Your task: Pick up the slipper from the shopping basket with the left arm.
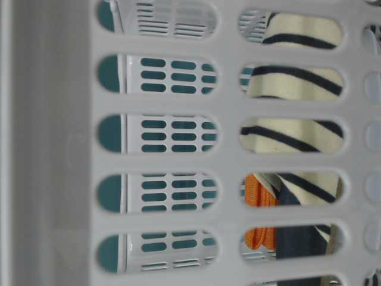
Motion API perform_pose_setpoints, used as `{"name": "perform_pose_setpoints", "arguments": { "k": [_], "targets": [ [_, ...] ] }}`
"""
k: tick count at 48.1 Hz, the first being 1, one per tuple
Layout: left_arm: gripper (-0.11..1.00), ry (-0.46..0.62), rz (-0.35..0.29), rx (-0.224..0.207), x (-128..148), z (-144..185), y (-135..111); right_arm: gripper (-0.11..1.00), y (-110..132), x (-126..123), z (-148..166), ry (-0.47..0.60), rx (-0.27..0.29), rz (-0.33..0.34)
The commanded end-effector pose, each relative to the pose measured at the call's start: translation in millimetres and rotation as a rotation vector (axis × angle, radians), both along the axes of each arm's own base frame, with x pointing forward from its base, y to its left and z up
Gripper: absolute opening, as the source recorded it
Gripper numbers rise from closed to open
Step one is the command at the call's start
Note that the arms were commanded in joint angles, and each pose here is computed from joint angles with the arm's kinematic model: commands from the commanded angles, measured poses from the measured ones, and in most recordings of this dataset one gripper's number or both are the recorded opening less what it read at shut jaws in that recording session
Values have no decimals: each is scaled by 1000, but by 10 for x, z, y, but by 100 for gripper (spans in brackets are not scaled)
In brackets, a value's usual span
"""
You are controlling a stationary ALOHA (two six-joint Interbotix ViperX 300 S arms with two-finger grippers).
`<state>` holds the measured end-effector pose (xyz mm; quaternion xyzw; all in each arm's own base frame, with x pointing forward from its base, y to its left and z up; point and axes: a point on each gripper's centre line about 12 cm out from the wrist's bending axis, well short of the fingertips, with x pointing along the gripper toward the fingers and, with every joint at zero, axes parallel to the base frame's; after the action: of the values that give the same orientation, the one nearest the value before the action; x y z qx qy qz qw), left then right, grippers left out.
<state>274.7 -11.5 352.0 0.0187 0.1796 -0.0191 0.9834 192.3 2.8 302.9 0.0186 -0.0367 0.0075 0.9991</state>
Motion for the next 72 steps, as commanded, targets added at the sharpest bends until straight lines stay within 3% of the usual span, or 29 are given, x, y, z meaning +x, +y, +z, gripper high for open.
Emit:
{"name": "perform_pose_setpoints", "arguments": {
  "k": [1, 8, 17, 21, 25, 35, 40, 52, 72],
  "targets": [
    [0, 1, -1, -1, 231, 212, -21, 0, -9, 4, 136, -3, 2, -4],
    [0, 44, -4, 5, 577, 232, -48, 6, -23, -42, 169, 41, 0, -11],
    [0, 219, 1, 19, 982, 113, -62, 60, -22, -101, 231, 34, 6, -11],
    [1, 336, 7, 21, 1133, -12, -72, 77, -25, -109, 228, 38, 7, -12],
    [11, 450, 6, 24, 1273, -121, -112, 77, -25, -112, 215, 51, 7, -12],
    [71, 578, -15, 41, 1620, -271, -252, 76, -25, -115, 196, 60, 7, -12],
    [89, 625, -26, 49, 1772, -376, -321, 76, -25, -115, 196, 60, 7, -12],
    [90, 715, -32, 52, 1984, -800, -431, 76, -25, -129, 125, 69, 7, -12],
    [89, 822, -18, 51, 1958, -1441, -408, 75, -25, -178, 94, 61, 7, -12]
  ]
}}
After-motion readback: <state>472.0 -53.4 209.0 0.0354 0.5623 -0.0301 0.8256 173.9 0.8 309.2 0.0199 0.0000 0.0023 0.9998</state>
